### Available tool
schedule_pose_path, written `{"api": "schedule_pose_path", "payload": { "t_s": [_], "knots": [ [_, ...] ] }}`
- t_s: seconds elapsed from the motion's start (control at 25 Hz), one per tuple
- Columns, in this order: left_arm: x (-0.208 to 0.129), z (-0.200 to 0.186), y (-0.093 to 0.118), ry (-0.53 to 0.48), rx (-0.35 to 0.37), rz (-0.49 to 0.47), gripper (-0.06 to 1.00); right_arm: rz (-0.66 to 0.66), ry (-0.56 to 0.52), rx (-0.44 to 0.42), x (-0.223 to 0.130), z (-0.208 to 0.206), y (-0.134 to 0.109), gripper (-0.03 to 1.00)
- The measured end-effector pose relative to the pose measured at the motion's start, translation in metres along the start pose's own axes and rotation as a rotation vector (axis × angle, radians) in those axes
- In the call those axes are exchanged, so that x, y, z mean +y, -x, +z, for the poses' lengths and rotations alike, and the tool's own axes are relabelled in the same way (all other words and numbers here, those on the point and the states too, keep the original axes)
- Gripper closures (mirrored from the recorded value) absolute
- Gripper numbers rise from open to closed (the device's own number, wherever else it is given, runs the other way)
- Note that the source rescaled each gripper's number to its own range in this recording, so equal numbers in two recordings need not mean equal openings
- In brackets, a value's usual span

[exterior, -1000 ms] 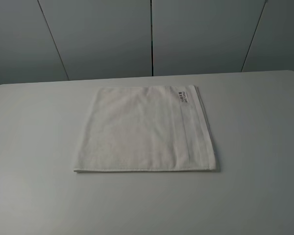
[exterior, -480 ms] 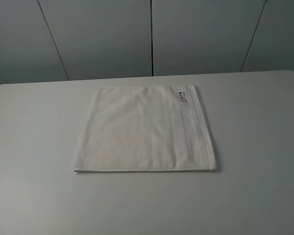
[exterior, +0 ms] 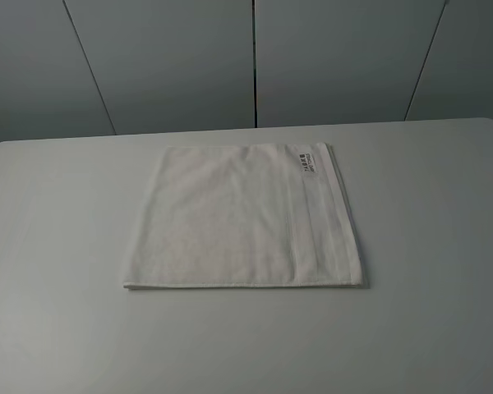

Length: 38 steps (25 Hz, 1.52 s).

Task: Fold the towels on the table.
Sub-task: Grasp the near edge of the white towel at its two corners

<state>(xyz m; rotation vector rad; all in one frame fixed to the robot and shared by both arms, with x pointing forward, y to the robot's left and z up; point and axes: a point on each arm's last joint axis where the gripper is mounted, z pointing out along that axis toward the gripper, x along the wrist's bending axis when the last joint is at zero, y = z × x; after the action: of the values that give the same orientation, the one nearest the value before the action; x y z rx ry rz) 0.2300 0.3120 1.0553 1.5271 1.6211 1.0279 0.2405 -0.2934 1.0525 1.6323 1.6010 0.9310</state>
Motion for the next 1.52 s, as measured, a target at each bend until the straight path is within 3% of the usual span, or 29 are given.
{"api": "schedule_pose_path", "payload": {
  "t_s": [1.0, 1.52],
  "knots": [
    [0.001, 0.0, -0.0002, 0.011, 0.002, 0.002, -0.06, -0.006, 0.001, 0.022, 0.0001, -0.0001, -0.002, -0.03],
    [0.0019, 0.0, -0.0008, 0.02, 0.008, 0.005, -0.06, -0.069, 0.016, -0.048, 0.002, -0.0012, 0.0042, -0.03]
  ]
}}
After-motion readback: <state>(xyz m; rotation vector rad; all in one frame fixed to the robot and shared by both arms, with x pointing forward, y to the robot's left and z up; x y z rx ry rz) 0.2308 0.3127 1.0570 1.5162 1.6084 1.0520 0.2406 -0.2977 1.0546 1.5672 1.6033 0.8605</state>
